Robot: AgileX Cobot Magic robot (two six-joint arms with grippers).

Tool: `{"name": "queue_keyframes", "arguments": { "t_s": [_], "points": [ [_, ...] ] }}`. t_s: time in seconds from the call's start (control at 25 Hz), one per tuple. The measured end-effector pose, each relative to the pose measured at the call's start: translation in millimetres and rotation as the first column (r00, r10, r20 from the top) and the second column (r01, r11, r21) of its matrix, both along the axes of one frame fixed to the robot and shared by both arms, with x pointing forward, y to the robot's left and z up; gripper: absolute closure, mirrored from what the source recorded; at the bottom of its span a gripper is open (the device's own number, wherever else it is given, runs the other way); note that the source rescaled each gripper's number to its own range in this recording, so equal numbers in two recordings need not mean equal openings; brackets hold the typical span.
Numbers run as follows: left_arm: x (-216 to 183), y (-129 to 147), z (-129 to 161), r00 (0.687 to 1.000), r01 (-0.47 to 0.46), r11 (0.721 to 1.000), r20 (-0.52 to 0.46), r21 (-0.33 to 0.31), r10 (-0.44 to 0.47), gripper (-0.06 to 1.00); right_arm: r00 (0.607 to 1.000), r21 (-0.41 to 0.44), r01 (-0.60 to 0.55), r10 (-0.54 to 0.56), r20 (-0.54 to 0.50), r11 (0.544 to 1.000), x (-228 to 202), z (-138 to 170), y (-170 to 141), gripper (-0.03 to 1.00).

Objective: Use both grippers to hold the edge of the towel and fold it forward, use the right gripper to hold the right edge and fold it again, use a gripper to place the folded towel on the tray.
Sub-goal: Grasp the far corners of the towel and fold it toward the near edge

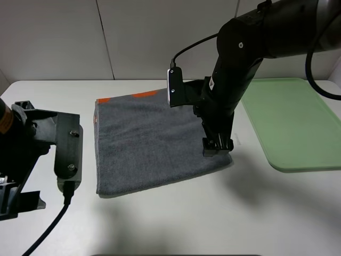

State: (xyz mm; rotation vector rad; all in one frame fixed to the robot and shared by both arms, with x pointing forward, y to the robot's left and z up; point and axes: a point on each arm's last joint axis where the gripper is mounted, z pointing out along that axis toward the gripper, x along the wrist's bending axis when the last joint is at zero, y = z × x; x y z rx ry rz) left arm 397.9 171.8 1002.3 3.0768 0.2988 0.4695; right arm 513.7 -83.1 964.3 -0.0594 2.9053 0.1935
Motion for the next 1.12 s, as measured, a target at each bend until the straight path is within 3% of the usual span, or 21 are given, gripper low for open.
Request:
{"name": "queue_keyframes", "arguments": {
  "t_s": [0.16, 0.48, 0.72, 1.0, 1.12],
  "points": [
    [0, 0, 0, 1.0, -0.006, 1.0, -0.005, -0.007, 0.006, -0.01, 0.996, -0.003, -0.085, 0.085, 0.011, 0.996, -2, -3, 0, -0.03],
    [-1, -1, 0, 1.0, -0.013, 1.0, -0.012, -0.012, 0.013, -0.01, 0.962, -0.126, -0.275, 0.272, -0.037, 0.953, -22, -38, -21, -0.03],
    [-1, -1, 0, 1.0, -0.013, 1.0, -0.013, -0.013, 0.013, -0.01, 0.953, -0.141, -0.3, 0.301, -0.015, 0.943, -22, -45, -23, -0.03],
    [-1, -1, 0, 1.0, -0.013, 1.0, -0.012, -0.014, 0.013, -0.01, 0.946, -0.172, -0.324, 0.319, -0.058, 0.93, -19, -69, -21, -0.03],
    [-1, -4, 0, 1.0, -0.014, 0.999, -0.006, -0.049, 0.014, -0.01, 0.944, -0.174, -0.33, 0.327, -0.049, 0.928, -17, -72, -21, -0.03]
  ]
}}
